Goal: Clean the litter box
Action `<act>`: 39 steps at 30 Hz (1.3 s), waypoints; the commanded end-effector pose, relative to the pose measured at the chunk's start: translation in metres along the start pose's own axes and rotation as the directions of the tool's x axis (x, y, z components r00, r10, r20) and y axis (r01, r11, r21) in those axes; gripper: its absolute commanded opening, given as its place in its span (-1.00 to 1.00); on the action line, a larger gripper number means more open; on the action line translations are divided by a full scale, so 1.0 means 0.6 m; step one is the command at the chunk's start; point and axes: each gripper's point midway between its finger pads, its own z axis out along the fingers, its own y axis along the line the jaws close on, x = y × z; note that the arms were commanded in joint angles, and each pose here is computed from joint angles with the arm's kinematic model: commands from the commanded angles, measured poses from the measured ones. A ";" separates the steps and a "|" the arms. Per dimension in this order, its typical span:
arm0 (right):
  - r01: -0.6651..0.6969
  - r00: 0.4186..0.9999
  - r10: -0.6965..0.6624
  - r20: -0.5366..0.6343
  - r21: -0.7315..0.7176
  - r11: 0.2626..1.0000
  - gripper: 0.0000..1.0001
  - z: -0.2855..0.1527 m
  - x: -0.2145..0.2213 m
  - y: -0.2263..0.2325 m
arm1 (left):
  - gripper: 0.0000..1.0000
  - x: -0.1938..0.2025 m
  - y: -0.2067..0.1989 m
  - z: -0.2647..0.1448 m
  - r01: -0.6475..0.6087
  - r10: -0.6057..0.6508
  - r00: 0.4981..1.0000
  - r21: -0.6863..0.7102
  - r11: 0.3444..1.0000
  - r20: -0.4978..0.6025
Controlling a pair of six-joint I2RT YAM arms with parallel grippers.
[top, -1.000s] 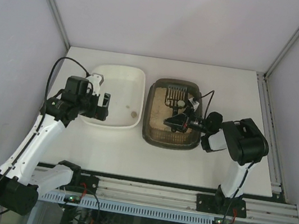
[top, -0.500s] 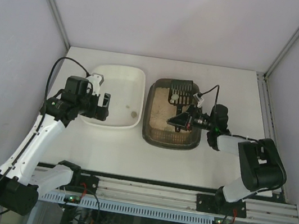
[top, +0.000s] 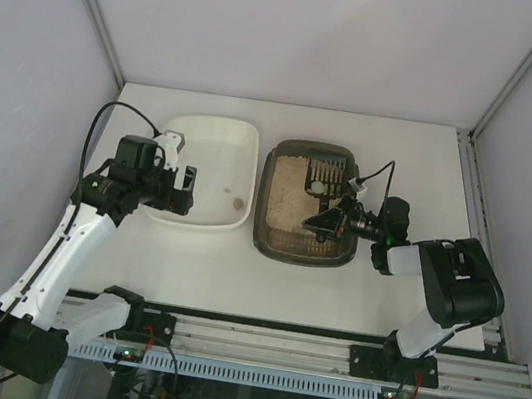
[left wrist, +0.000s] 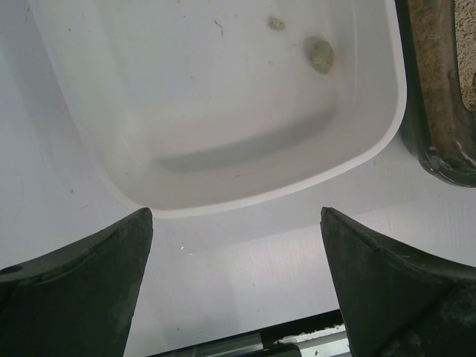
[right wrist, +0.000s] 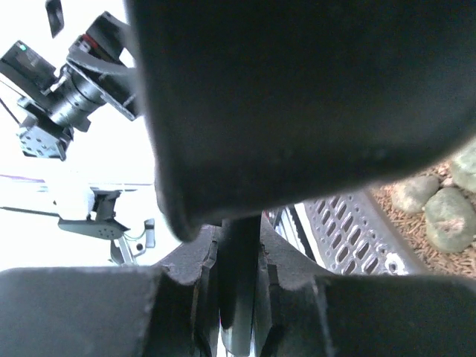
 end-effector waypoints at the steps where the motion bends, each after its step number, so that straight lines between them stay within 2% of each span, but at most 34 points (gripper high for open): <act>1: 0.032 0.999 -0.033 -0.012 -0.061 0.998 -1.00 0.008 -0.006 0.030 | 0.96 -0.002 0.004 0.000 -0.014 0.014 0.999 -0.005 1.000 0.032; 3: 0.033 0.996 -0.035 -0.086 -0.035 0.999 -1.00 0.026 0.018 0.026 | 0.98 -0.005 0.010 -0.002 -0.003 0.004 0.999 -0.023 1.000 0.036; 6: 0.025 0.999 -0.027 -0.046 -0.042 0.999 -1.00 0.017 -0.001 0.035 | 0.98 -0.013 0.018 -0.005 0.032 -0.030 0.998 -0.040 0.999 0.048; 8: 0.027 0.999 -0.028 -0.021 -0.055 0.998 -1.00 0.012 -0.015 0.044 | 0.99 -0.035 0.031 -0.019 0.099 -0.095 0.991 -0.038 0.994 0.097; 11: 0.032 0.998 -0.035 -0.046 -0.066 0.997 -1.00 0.020 -0.014 0.056 | 1.00 -0.074 0.046 -0.052 0.214 -0.218 0.960 0.037 0.976 0.175; 15: 0.016 1.000 -0.016 0.003 -0.052 0.999 -1.00 0.011 -0.039 0.049 | 0.99 -0.070 0.043 -0.052 0.255 -0.265 0.954 0.088 0.963 0.139; 18: 0.017 1.000 -0.018 -0.024 -0.052 0.999 -1.00 0.014 -0.036 0.054 | 0.99 -0.057 0.043 -0.052 0.256 -0.265 0.955 0.079 0.964 0.137; 21: -0.003 0.998 0.004 0.055 -0.022 1.000 -1.00 -0.005 -0.063 0.043 | 0.99 -0.054 0.037 -0.060 0.267 -0.279 0.949 0.093 0.959 0.147; 23: 0.025 0.999 -0.024 -0.032 0.030 0.999 -1.00 0.024 -0.036 0.038 | 0.99 -0.056 0.041 -0.060 0.270 -0.280 0.947 0.082 0.959 0.158; 25: 0.115 0.987 -0.101 -0.125 0.107 0.988 -1.00 0.050 -0.006 0.042 | 0.99 -0.058 0.050 -0.060 0.273 -0.278 0.946 0.054 0.961 0.165; 29: 0.291 0.956 -0.270 -0.112 0.289 0.912 -1.00 0.063 -0.031 0.056 | 0.99 -0.075 0.067 -0.072 0.275 -0.270 0.945 -0.004 0.961 0.183; 34: 0.324 0.945 -0.254 -0.205 0.497 0.805 -1.00 0.079 -0.064 0.044 | 1.00 -0.098 0.062 -0.092 0.284 -0.288 0.950 0.047 0.958 0.123; 36: 0.376 0.926 -0.273 -0.260 0.587 0.717 -1.00 0.095 -0.078 0.040 | 0.99 -0.106 0.060 -0.098 0.281 -0.288 0.950 0.069 0.957 0.120; 39: 0.511 0.859 -0.318 -0.401 0.688 0.515 -1.00 0.116 -0.071 0.024 | 1.00 -0.114 0.072 -0.105 0.283 -0.285 0.947 0.034 0.958 0.148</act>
